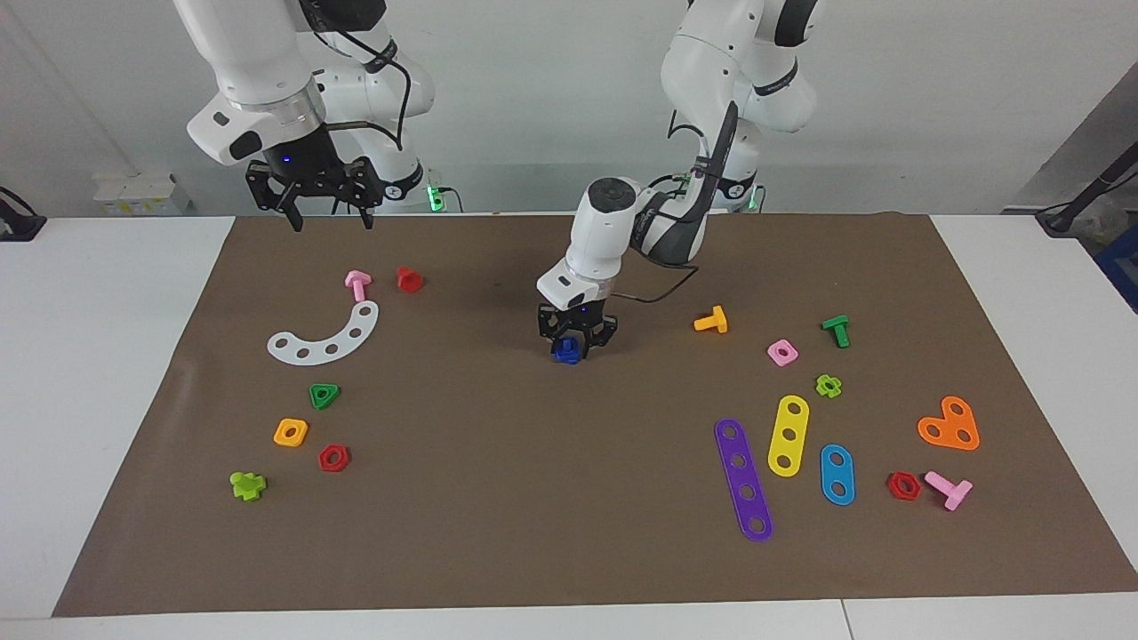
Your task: Unscrew and place screws in storage area
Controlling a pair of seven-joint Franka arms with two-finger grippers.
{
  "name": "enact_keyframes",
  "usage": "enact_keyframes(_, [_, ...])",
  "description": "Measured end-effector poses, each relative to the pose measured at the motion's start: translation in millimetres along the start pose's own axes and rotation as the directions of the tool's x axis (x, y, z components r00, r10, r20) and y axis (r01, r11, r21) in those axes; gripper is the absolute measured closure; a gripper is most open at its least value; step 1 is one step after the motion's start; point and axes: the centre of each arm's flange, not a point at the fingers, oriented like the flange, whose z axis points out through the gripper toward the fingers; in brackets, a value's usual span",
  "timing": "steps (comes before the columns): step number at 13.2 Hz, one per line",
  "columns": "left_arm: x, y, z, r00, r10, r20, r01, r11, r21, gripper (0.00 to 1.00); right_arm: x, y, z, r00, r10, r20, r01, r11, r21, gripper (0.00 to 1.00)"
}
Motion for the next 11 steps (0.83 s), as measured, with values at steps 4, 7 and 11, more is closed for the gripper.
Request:
enact_keyframes(4, [0.6, -0.2, -1.1, 1.0, -0.001, 0.005, 0.001, 1.0, 0.003, 0.53, 0.0, 0.0, 0.0, 1.0, 0.0, 0.0, 0.0, 1.0, 0.0, 0.0])
enact_keyframes(7, [4.8, 1.8, -6.4, 1.0, -0.006, 0.026, 0.005, 1.0, 0.011, 0.53, 0.0, 0.0, 0.0, 1.0, 0.0, 0.0, 0.0, 1.0, 0.0, 0.0])
enact_keyframes(11, [25.6, 13.3, -35.0, 0.99, -0.107, 0.096, 0.112, 0.992, -0.049, 0.53, -0.1, 0.4, 0.4, 1.0, 0.001, 0.002, -0.001, 1.0, 0.0, 0.0])
